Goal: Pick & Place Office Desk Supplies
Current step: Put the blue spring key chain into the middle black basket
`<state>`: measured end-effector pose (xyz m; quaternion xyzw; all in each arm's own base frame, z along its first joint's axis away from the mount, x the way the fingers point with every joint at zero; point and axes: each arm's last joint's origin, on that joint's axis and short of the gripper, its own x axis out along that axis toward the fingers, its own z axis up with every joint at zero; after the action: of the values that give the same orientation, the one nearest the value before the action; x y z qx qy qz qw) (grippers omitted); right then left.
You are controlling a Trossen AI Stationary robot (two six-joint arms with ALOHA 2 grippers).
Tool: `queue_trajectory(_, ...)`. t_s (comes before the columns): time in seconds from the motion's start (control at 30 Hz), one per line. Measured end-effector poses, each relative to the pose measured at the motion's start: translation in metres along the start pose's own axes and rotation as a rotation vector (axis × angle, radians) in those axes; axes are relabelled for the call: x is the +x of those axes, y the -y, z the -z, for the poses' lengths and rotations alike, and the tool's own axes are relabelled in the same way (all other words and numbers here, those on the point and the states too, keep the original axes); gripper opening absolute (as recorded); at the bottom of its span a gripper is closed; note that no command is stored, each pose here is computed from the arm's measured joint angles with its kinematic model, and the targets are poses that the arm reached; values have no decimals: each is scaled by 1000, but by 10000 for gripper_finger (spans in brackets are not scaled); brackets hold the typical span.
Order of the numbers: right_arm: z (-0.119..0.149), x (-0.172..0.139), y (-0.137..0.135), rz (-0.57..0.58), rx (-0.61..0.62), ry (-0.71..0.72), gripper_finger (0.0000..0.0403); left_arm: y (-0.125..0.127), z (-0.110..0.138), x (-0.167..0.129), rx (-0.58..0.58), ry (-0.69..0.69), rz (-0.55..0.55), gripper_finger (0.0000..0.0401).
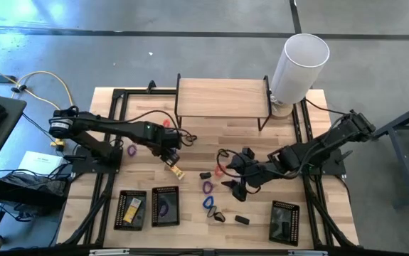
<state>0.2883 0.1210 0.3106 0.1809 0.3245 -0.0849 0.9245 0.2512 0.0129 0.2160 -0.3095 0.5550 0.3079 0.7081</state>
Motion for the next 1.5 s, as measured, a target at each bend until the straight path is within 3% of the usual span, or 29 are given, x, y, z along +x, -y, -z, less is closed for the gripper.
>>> queue_trajectory(0.3, -6, 3, 7, 19, 19, 7, 298, -12, -17, 15, -43, -8, -34, 138)
queue_trajectory(0.5, -6, 4, 8, 22, 19, 6, 298, -12, -24, 33, 27, -39, -67, 138)
queue_trajectory(1.27, -5, 3, 9, 33, 5, -6, 298, -12, -33, 80, 76, -158, -137, 137)
queue_trajectory(1.37, -4, 3, 10, 40, 1, -14, 298, -12, -32, 83, 80, -167, -144, 121)
queue_trajectory(1.5, -4, 3, 10, 42, 0, -17, 298, -9, -31, 83, 86, -154, -152, 62)
